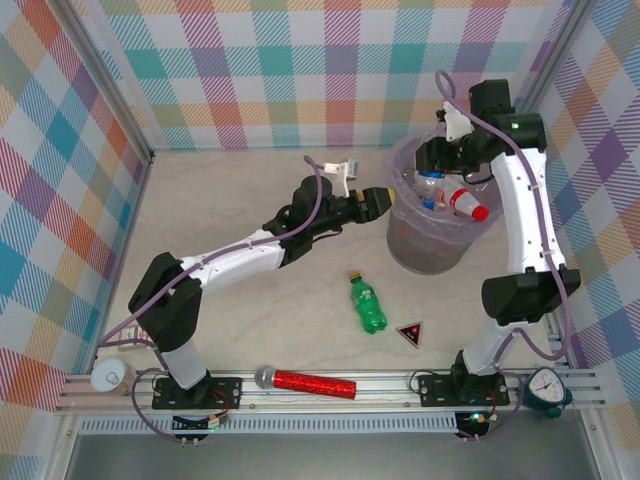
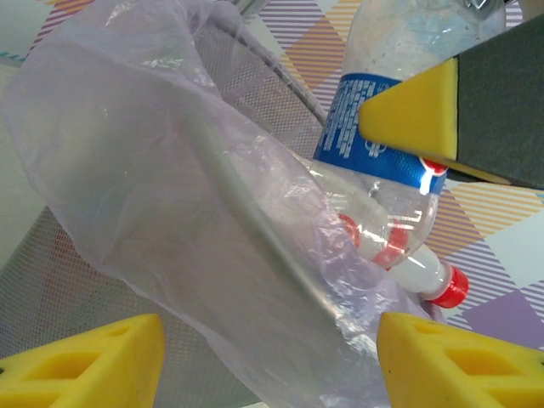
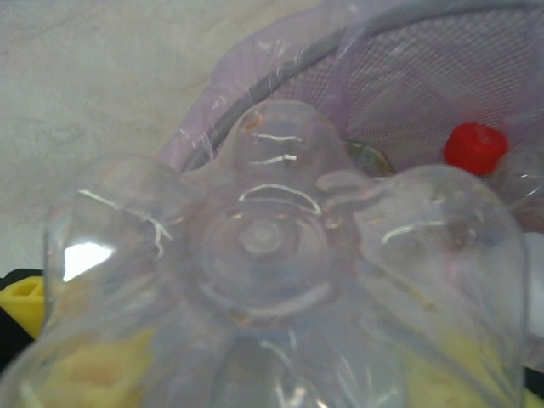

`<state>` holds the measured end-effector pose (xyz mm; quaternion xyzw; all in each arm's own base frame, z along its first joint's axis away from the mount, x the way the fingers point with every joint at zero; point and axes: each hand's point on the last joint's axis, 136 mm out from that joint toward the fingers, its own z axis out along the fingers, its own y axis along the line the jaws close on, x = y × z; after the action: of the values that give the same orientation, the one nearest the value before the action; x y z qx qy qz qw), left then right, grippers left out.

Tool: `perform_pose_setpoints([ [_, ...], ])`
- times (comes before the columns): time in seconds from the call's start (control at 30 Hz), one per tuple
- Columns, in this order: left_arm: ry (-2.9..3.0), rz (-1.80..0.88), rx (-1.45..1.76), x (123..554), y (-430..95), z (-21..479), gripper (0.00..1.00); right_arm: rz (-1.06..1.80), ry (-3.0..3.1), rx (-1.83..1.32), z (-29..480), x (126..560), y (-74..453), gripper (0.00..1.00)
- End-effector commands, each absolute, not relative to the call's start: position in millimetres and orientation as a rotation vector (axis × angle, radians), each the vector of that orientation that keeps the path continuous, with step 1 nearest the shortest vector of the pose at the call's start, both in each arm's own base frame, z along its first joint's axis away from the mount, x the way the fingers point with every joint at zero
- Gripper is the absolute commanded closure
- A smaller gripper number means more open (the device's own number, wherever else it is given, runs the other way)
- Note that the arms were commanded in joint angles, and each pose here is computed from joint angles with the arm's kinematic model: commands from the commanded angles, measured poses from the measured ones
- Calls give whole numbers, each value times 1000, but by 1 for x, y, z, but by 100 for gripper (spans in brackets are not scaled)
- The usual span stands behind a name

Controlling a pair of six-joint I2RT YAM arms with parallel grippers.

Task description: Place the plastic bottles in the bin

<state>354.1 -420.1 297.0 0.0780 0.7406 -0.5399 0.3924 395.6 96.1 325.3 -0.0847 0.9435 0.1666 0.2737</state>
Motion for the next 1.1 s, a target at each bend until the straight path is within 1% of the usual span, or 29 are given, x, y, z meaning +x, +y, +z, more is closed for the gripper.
perform_pose_setpoints([
  [0.0,1867,-1397,218,353,-429,305,35,473,2580,-247,313,391,101,39],
  [0.1,1878,-1382,221,354,-430,303,35,426,2506,-240,338,388,95,22],
  [0.17,1883,-1371,221,356,-430,302,35,390,2454,-240,356,385,91,17],
  [0.23,1885,-1364,222,357,-430,301,35,356,2400,-235,376,383,85,15],
  [0.3,1884,-1364,225,357,-431,301,36,356,2360,-229,389,382,83,17],
  [0.37,1889,-1364,224,358,-432,298,37,380,2359,-233,391,383,85,22],
  [0.5,1893,-1353,220,357,-430,297,37,433,2417,-226,371,384,92,37],
  [0.57,1896,-1323,219,356,-424,297,37,463,2433,-220,362,381,95,40],
  [0.67,1889,-1275,216,354,-413,303,33,484,2438,-206,349,377,96,41],
  [0.73,1897,-1239,222,351,-406,305,27,490,2416,-202,349,376,97,42],
  [0.9,1983,-1125,190,341,-379,300,21,489,2290,-181,375,373,95,41],
  [0.97,2063,-1050,114,336,-361,286,20,477,2242,-165,384,371,93,38],
  [1.07,2218,-980,-59,324,-336,251,19,452,2195,-126,389,363,86,34],
])
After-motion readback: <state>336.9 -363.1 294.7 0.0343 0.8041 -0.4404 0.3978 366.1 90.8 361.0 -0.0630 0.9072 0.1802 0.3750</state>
